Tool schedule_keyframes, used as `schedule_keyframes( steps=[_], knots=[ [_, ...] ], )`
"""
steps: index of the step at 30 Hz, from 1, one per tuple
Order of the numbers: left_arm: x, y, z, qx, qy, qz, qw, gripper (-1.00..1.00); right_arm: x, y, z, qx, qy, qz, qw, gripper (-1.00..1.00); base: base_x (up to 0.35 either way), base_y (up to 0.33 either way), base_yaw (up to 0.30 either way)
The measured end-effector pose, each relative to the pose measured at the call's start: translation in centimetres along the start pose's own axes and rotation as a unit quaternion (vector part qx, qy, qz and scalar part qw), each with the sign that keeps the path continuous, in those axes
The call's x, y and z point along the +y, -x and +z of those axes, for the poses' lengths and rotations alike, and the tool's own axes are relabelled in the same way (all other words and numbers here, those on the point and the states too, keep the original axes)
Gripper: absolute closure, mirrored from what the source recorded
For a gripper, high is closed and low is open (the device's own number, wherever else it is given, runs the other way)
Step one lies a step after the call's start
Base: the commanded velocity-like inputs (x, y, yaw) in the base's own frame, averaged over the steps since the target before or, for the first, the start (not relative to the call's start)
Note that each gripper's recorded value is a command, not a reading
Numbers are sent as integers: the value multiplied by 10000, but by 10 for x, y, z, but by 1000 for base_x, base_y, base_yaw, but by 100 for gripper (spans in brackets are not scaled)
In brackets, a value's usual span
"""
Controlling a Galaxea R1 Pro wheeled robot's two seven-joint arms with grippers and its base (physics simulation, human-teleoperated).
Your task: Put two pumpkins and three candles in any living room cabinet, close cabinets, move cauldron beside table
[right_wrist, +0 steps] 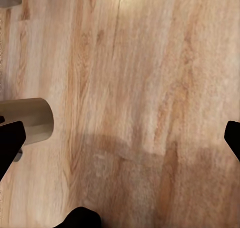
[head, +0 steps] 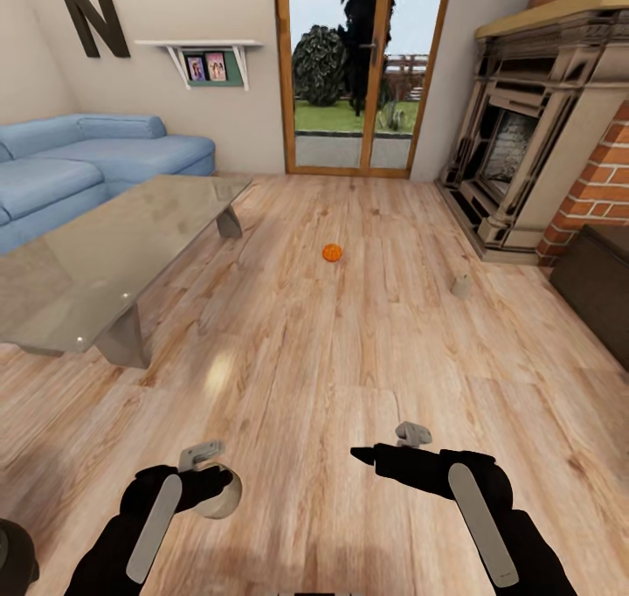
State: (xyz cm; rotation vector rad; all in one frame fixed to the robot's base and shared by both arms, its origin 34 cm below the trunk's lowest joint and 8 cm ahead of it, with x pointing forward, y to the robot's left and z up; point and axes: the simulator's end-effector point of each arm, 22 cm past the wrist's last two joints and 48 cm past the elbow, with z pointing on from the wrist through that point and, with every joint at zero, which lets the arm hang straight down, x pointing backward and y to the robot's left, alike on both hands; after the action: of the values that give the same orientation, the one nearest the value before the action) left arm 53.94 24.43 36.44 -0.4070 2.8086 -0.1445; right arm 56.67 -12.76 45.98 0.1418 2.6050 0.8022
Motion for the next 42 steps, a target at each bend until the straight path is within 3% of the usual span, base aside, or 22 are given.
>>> schedule_keyframes(
  steps=[11,15,17,19,21,42],
  knots=[
    [-3,11,-20,0,61,24,10000,100,7,11,-14,32,-102,23,9999,-100,0,0,0],
    [3,10,-25,43,232,21,9997,100,-34,14,-24,47,-960,145,9953,-100,0,0,0],
    [14,11,-28,55,501,20,9987,100,-61,16,-34,34,-1607,216,9868,-100,0,0,0],
    [19,11,-31,72,671,1,9977,100,-74,17,-43,44,-2028,234,9789,-100,0,0,0],
    [13,10,-34,94,684,-27,9976,100,-73,18,-46,55,-2160,247,9761,-100,0,0,0],
    [9,10,-59,314,783,-55,9964,100,-49,29,-64,216,-2169,341,9754,-100,0,0,0]
  ],
)
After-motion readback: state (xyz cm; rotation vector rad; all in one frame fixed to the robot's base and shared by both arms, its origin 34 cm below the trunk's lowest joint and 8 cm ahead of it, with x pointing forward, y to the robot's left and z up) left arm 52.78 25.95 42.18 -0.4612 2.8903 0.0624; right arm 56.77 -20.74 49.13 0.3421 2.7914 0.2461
